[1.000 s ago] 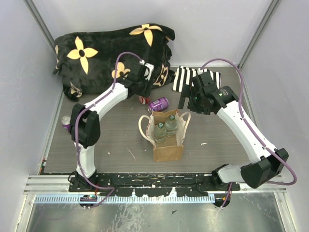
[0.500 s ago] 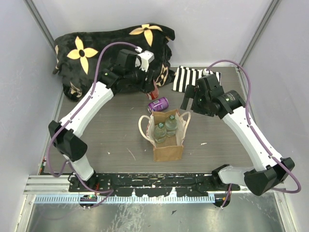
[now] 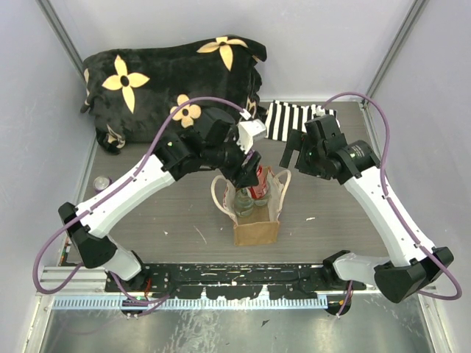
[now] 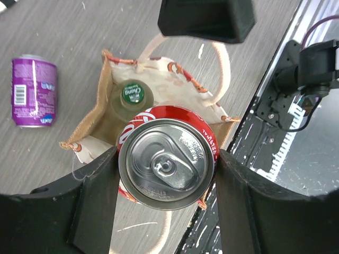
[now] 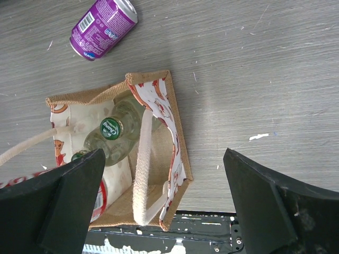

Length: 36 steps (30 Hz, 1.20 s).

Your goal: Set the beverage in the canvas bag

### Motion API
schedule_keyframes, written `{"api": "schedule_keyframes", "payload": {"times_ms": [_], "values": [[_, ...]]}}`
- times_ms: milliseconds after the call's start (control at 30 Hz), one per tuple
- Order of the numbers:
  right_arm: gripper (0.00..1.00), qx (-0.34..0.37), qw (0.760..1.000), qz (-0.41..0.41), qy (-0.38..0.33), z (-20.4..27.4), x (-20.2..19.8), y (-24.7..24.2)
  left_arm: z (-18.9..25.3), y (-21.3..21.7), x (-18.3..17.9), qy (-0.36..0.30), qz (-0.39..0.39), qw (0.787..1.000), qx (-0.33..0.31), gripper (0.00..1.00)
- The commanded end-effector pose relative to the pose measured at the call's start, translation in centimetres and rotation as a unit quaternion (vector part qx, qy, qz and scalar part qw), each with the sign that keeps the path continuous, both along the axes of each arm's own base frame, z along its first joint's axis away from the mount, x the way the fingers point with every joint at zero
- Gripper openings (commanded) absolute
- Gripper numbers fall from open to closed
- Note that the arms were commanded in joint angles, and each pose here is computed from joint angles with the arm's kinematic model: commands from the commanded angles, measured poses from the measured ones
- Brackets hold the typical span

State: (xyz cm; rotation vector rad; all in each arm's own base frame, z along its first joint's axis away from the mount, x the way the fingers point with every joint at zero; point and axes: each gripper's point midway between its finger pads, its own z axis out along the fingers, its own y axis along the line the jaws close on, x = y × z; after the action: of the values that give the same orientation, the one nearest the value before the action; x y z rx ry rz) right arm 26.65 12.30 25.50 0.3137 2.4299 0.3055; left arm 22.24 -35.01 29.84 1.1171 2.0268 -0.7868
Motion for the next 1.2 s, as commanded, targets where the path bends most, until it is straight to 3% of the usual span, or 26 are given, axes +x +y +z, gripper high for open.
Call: {"api": "schedule_keyframes", "payload": {"times_ms": [0,433,1167], "values": [[1.00,0.010,0.999,-0.022,-0.027,1.6,0.0,-0.6,0.6,-1.5,0.0,-0.028,-0.005,0.999,-0.023,0.00],[1.00,0.004,0.999,-0.032,-0.031,2.0,-0.9,-1.7,-4.1,-5.5,0.0,-0.040,-0.015,0.999,0.010,0.00],[1.00,0.007,0.999,-0.041,-0.028,1.6,-2.1,-2.6,-14.2,-7.2,1.1,-0.026,0.023,0.996,0.088,0.00]]}}
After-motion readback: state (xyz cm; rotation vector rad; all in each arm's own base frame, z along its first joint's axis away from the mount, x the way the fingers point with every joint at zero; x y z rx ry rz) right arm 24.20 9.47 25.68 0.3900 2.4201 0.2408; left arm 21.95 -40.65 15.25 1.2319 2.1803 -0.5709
